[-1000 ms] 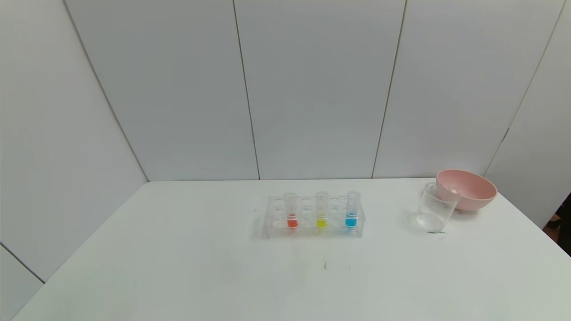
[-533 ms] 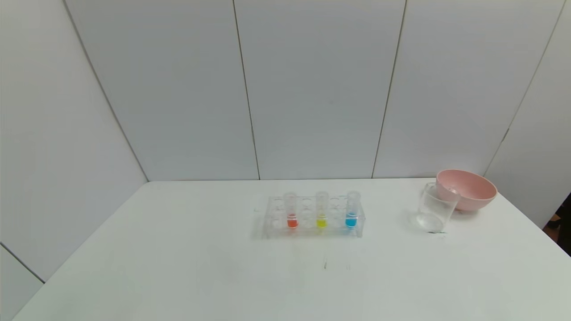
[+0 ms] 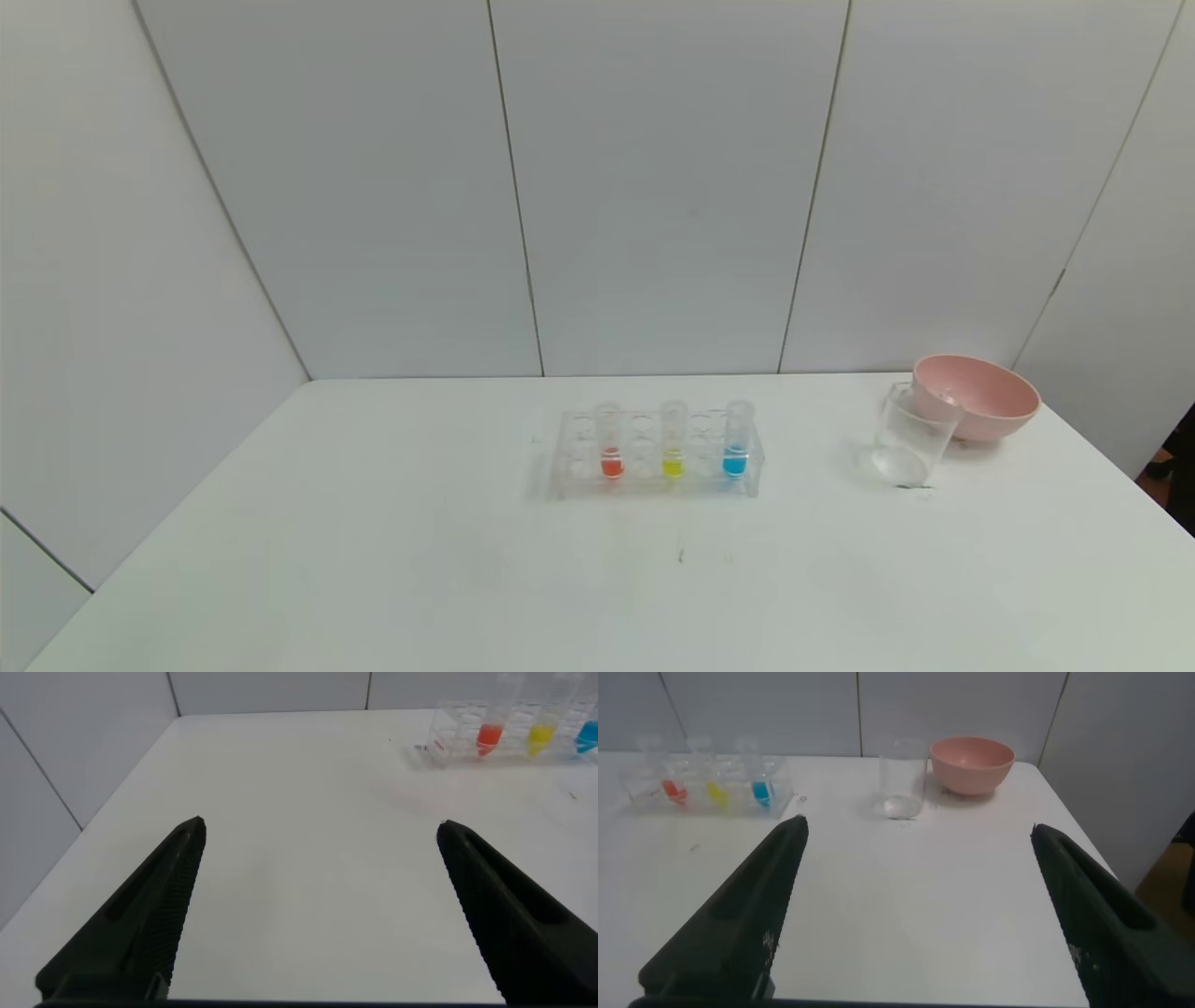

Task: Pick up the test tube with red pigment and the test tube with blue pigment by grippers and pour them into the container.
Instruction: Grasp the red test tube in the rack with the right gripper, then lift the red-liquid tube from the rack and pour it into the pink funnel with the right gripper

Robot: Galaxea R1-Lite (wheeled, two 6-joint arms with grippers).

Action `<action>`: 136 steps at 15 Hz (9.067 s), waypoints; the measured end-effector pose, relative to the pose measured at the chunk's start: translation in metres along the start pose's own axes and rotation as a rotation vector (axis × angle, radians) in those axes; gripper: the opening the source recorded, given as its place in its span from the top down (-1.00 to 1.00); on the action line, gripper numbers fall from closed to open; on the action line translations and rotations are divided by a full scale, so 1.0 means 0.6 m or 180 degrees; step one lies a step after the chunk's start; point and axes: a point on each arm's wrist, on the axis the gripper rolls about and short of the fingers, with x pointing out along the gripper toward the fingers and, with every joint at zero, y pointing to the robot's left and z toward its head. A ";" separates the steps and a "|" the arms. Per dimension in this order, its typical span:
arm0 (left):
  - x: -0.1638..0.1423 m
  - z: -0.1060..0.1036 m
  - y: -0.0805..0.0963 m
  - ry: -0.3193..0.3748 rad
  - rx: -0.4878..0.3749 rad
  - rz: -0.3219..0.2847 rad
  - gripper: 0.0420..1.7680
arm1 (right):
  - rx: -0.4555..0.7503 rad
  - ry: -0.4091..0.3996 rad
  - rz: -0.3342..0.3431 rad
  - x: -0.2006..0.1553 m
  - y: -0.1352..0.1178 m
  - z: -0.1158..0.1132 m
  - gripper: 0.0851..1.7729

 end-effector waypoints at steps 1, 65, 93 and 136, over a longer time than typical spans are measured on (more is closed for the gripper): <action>0.000 0.000 0.000 0.0000 0.0000 0.0000 -1.00 | 0.0013 -0.0025 0.0013 0.011 0.000 0.018 -0.93; 0.000 0.000 0.000 -0.0001 0.0000 0.0000 -1.00 | -0.0091 0.0632 0.0568 0.610 0.591 -0.137 -0.66; 0.000 0.000 0.000 -0.0001 0.0000 0.0000 -1.00 | -0.0012 0.0454 0.0772 0.599 0.572 -0.008 0.46; 0.000 0.000 0.000 -0.0001 0.0000 0.0000 -1.00 | -0.1376 0.1678 0.1692 0.675 -0.150 0.131 0.46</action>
